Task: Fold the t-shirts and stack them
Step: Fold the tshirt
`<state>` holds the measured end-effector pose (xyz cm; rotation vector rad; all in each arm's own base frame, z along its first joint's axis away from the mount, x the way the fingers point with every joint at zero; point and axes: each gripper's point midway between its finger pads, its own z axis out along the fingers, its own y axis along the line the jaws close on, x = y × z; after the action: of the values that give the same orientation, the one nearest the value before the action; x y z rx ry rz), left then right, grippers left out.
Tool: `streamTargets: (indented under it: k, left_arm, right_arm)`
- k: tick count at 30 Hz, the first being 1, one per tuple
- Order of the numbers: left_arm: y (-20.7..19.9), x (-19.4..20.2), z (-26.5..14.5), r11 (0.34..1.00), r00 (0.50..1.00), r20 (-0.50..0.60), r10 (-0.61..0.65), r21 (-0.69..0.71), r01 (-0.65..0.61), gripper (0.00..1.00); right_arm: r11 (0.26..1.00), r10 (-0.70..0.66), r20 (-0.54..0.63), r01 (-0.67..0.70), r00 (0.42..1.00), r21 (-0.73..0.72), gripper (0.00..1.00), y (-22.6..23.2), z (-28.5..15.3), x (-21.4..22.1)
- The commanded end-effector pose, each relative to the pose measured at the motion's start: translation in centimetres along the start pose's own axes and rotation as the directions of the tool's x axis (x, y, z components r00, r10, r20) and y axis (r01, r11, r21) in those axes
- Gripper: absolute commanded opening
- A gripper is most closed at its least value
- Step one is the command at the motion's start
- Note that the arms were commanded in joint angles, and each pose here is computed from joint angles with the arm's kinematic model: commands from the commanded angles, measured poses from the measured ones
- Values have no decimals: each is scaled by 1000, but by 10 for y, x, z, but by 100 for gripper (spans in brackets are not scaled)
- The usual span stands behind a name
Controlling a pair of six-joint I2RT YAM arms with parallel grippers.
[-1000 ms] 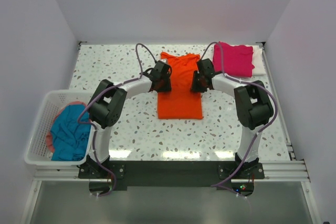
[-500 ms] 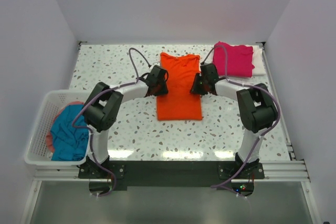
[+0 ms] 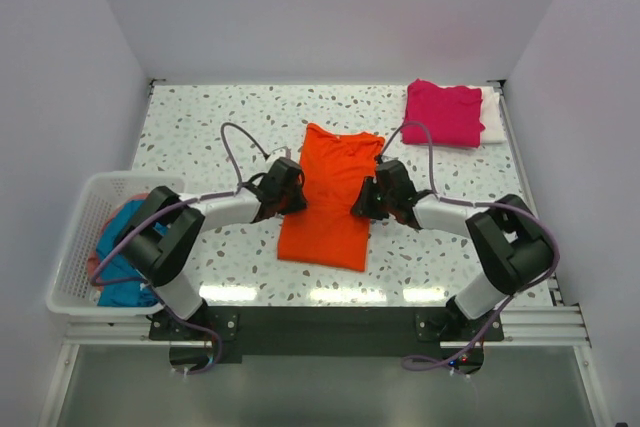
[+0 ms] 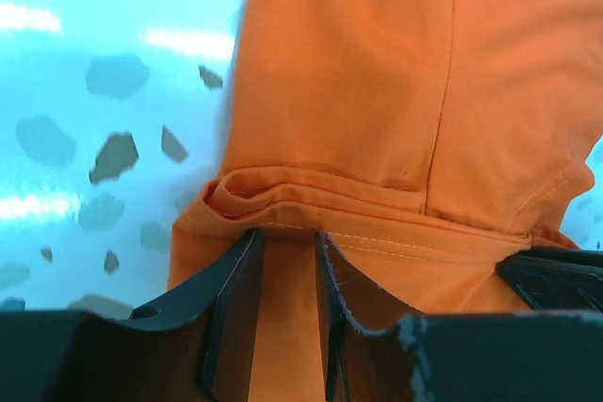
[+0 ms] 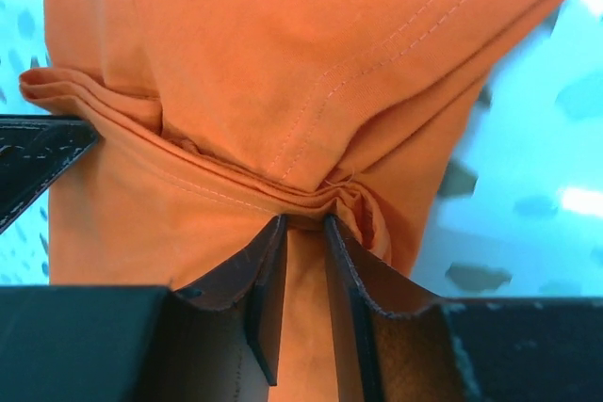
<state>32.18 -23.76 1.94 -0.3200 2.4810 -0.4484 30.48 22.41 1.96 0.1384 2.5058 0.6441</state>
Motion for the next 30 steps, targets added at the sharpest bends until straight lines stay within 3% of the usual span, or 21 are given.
streamTargets:
  k: [1, 10, 13, 14, 15, 20, 25, 30]
  left_arm:
    - [41, 50, -12, 992, 993, -120, 20, -122, -35, 34]
    - [4, -2, -37, 993, 994, -10, 109, -39, -110, 41]
    - [-8, -18, -53, 990, 990, 28, 138, 2, -138, 49]
    - [-4, -20, -65, 989, 988, 27, 151, -6, -151, 58]
    - [-4, -20, -65, 988, 988, 27, 151, -6, -151, 58]
    - [13, -2, -87, 990, 990, -16, 138, -7, -138, 68]
    - [31, 42, -103, 991, 984, -131, 123, 67, -115, 66]
    - [37, 70, -114, 988, 971, -213, 112, 127, -87, 64]
  right_arm:
    - [990, 40, -148, -19, 988, 141, 29, -41, -11, 59]
    - [991, 7, -46, -1, 999, 134, 48, -33, -50, -1]
    - [990, -1, -11, 3, 1000, 143, 49, -33, -70, -17]
    - [990, -12, -13, 14, 1000, 137, 49, -30, -82, -17]
    - [992, -15, 0, 15, 1000, 129, 49, -28, -85, -20]
    - [996, 54, -52, -50, 997, 74, 46, -24, -100, 22]
    - [993, 114, -56, -115, 992, -9, 43, -4, -119, 62]
    - [981, 194, -112, -195, 975, -1, 42, 0, -119, 97]
